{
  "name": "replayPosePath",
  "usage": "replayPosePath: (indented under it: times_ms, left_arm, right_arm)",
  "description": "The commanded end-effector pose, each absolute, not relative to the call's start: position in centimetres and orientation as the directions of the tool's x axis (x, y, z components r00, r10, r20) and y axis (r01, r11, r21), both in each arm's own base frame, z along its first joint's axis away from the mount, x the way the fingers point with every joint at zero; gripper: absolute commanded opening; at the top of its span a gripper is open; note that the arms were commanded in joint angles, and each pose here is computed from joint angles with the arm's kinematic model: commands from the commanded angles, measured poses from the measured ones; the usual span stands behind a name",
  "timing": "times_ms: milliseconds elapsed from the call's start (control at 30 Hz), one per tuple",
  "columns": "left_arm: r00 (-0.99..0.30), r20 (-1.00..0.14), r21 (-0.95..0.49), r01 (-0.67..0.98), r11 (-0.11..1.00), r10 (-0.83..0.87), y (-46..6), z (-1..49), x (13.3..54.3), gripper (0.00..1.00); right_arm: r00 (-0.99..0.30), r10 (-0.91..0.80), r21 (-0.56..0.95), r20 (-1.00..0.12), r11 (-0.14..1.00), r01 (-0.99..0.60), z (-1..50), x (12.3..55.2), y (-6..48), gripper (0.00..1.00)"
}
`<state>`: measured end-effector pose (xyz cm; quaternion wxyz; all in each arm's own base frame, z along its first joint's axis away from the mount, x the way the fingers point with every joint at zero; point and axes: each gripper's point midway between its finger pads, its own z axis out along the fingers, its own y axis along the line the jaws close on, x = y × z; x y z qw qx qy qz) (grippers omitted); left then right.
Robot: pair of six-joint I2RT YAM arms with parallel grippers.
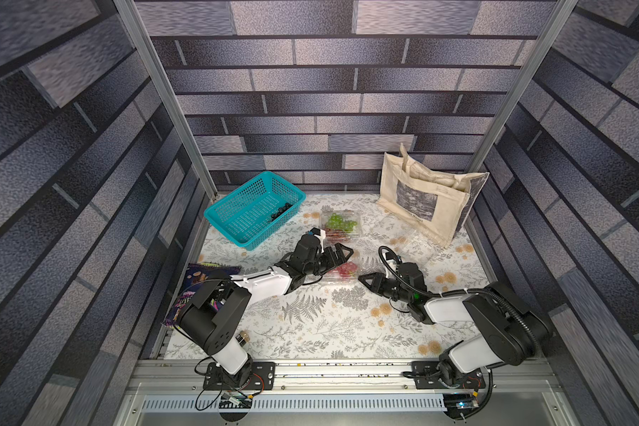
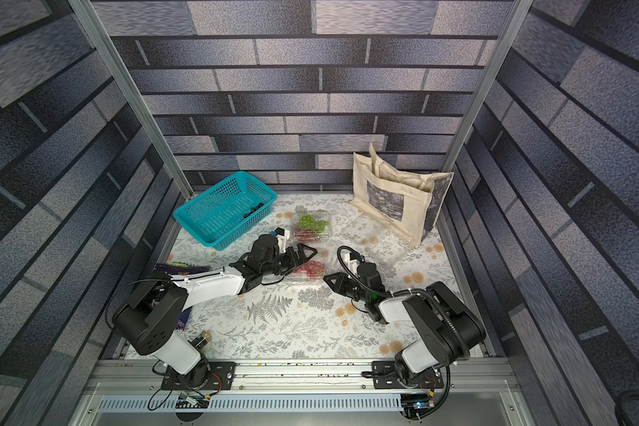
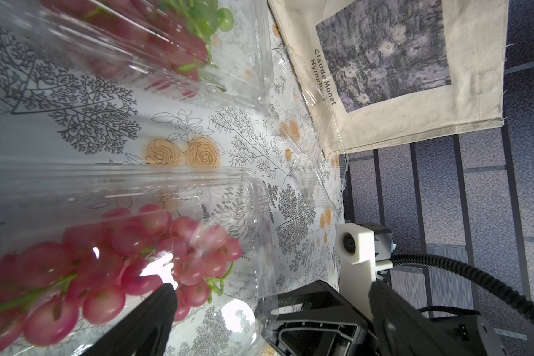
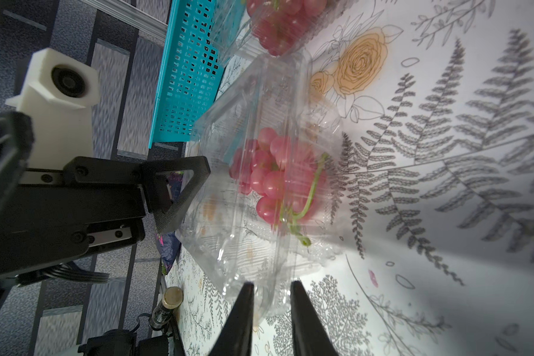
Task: Pack grapes into containers
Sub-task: Close the packing box at the center of the board.
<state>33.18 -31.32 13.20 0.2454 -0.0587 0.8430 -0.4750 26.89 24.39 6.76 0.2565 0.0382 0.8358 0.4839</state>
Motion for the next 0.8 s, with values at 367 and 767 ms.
replayPosePath:
  times_ms: [367, 767]
  left_arm:
    - [-0.894, -0.333, -0.783, 0.084, 0.616, -0.301, -30.2, 10.1, 31.9, 1.00]
    - [-0.889, -0.345, -0.776, 0.091, 0.624, -0.300, -29.8, 10.5, 32.0, 1.00]
  right_arm:
    - [-0.879, 0.318, 0.846, -0.356, 0.509, -0.159, 5.1, 27.3, 24.8, 0.18]
    - [-0.884, 0.316, 0.855, -0.344, 0.495, -0.155, 4.6, 27.3, 25.1, 0.15]
